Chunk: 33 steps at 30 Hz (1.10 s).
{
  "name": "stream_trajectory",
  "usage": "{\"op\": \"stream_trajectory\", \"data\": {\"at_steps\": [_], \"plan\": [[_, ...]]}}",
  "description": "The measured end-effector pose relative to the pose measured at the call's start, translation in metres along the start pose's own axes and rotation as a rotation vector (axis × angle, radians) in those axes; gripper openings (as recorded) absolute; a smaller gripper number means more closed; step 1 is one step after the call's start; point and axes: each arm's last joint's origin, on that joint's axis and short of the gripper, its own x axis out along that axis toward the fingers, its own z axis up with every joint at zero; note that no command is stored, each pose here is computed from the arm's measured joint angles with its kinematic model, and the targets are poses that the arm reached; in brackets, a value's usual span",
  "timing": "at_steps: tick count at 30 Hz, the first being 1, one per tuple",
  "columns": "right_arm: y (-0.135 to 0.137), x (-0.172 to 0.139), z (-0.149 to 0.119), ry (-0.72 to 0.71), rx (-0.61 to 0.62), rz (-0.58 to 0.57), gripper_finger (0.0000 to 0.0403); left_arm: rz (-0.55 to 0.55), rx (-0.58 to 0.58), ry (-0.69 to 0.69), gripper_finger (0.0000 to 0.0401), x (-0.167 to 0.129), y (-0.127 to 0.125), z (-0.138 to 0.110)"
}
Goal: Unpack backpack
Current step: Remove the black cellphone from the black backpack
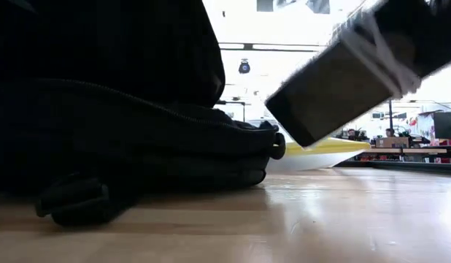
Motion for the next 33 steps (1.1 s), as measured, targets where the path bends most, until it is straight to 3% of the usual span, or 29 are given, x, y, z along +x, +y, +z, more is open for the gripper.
{"op": "stream_trajectory", "data": {"at_steps": [8, 18, 29, 33], "plan": [[-0.045, 0.05, -0.017, 0.124, 0.134, -0.183, 0.0018, -0.004, 0.007, 0.012, 0.0, 0.001, 0.0, -0.003], [-0.121, 0.085, -0.048, 0.276, 0.337, -0.321, 0.0018, -0.022, 0.003, 0.02, 0.0, 0.001, -0.001, -0.003], [-0.152, 0.124, -0.083, 0.385, 0.502, -0.503, 0.0018, -0.024, -0.002, 0.021, 0.0, 0.001, -0.001, -0.003], [-0.156, 0.151, -0.09, 0.436, 0.546, -0.468, 0.0018, -0.024, -0.004, 0.021, 0.0, 0.001, -0.001, -0.003]]}}
